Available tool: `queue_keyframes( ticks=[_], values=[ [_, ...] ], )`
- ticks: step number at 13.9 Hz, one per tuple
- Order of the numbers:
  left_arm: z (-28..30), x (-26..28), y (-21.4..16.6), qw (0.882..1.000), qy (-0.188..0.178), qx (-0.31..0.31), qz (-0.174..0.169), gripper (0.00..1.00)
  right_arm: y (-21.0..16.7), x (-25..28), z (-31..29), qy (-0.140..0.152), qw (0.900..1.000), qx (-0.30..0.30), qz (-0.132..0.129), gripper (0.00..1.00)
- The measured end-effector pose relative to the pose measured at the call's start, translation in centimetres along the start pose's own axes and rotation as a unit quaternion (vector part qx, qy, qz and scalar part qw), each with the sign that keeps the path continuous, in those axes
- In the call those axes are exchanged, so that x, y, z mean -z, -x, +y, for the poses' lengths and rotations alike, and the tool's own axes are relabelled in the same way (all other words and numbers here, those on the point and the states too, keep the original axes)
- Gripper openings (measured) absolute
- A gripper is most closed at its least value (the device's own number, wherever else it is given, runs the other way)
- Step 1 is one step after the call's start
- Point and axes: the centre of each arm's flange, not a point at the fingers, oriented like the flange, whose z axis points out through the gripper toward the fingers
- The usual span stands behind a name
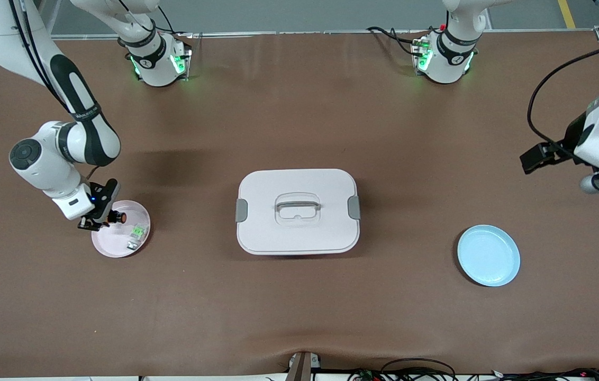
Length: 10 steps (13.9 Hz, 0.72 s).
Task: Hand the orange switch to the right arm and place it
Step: 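Lower the switch onto the white plate while the left gripper retracts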
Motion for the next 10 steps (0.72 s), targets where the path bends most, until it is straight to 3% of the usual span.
queue_keyframes(
  ticks=[5,10],
  values=[
    [-1.5,0.9,3.3,1.0,0.014,-0.011,-0.004,1.0,0.0,-0.8,0.8,-0.004,1.0,0.0,0.0,0.41],
    [-1.4,1.0,5.6,1.0,0.009,-0.018,0.009,1.0,0.1,-1.0,2.9,-0.04,0.999,-0.002,-0.001,0.41]
  ],
)
